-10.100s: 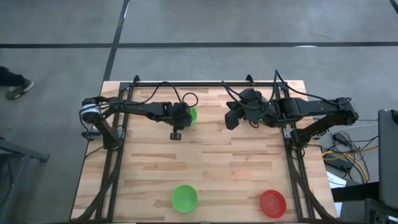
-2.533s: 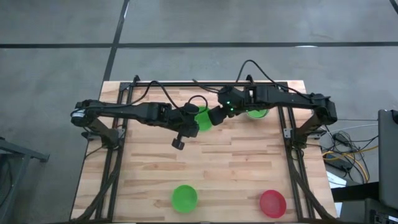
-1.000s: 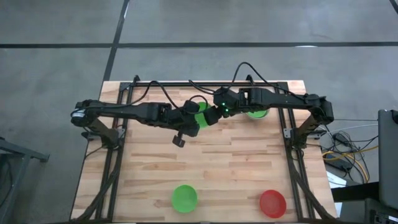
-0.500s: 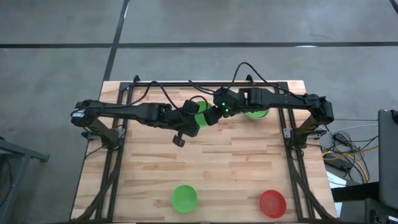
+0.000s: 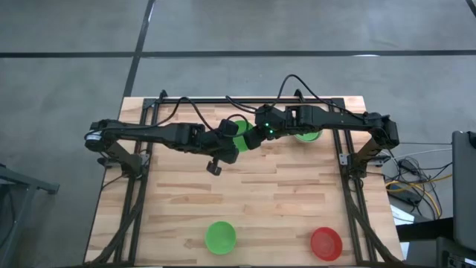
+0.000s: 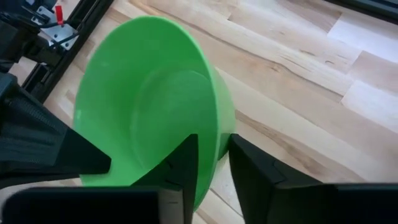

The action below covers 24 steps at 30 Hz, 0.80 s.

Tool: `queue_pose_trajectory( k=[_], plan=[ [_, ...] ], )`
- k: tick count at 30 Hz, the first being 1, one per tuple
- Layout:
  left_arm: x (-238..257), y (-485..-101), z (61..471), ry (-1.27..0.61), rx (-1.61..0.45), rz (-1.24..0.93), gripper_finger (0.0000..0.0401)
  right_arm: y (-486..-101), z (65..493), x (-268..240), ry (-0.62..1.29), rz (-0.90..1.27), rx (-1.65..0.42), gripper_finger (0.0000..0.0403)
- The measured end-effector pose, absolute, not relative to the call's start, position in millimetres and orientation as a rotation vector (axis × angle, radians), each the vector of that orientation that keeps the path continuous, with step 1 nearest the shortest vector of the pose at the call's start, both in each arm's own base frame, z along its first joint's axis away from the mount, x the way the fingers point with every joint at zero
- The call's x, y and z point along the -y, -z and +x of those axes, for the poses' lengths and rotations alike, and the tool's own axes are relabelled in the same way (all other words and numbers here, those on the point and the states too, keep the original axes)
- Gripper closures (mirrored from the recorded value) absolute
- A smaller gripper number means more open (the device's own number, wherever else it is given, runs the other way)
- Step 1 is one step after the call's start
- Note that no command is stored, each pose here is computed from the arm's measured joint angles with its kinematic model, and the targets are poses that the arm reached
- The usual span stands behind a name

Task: Nest bowls inside each other
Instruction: Stack the top green bowl on top of the green bowl

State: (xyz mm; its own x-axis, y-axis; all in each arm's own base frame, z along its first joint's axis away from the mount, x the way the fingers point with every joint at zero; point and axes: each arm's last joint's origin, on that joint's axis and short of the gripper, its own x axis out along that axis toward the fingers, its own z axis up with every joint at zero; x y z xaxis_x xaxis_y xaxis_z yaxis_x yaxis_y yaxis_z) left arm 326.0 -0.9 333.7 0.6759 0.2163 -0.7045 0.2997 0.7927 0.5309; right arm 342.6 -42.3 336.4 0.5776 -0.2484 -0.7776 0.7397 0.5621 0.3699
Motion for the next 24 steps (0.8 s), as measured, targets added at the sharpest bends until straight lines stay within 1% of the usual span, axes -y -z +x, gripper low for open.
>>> queue_pose_trajectory(
  k=[6, 8, 13, 19, 24],
  plan=[
    [1.3, -334.6, 326.5, 0.056, -0.835, 0.67, 0.0389, -335.8, 342.7, 42.6, 0.652, 0.751, -0.739, 0.0377],
    [1.3, -335.2, 326.8, 0.052, -0.828, 0.665, 0.0389, -335.6, 342.7, 42.9, 0.654, 0.75, -0.739, 0.0389],
    [1.3, -335.2, 326.7, 0.047, -0.828, 0.655, 0.0389, -335.2, 342.7, 42.9, 0.654, 0.748, -0.741, 0.0392],
    [1.5, -336.0, 327.5, -0.029, -0.809, 0.479, 0.0389, -334.5, 342.3, 42.7, 0.649, 0.746, -0.752, 0.0394],
    [1.5, -336.8, 327.6, -0.042, -0.805, 0.448, 0.0389, -333.8, 342.3, 42.5, 0.649, 0.746, -0.754, 0.0394]
  ],
)
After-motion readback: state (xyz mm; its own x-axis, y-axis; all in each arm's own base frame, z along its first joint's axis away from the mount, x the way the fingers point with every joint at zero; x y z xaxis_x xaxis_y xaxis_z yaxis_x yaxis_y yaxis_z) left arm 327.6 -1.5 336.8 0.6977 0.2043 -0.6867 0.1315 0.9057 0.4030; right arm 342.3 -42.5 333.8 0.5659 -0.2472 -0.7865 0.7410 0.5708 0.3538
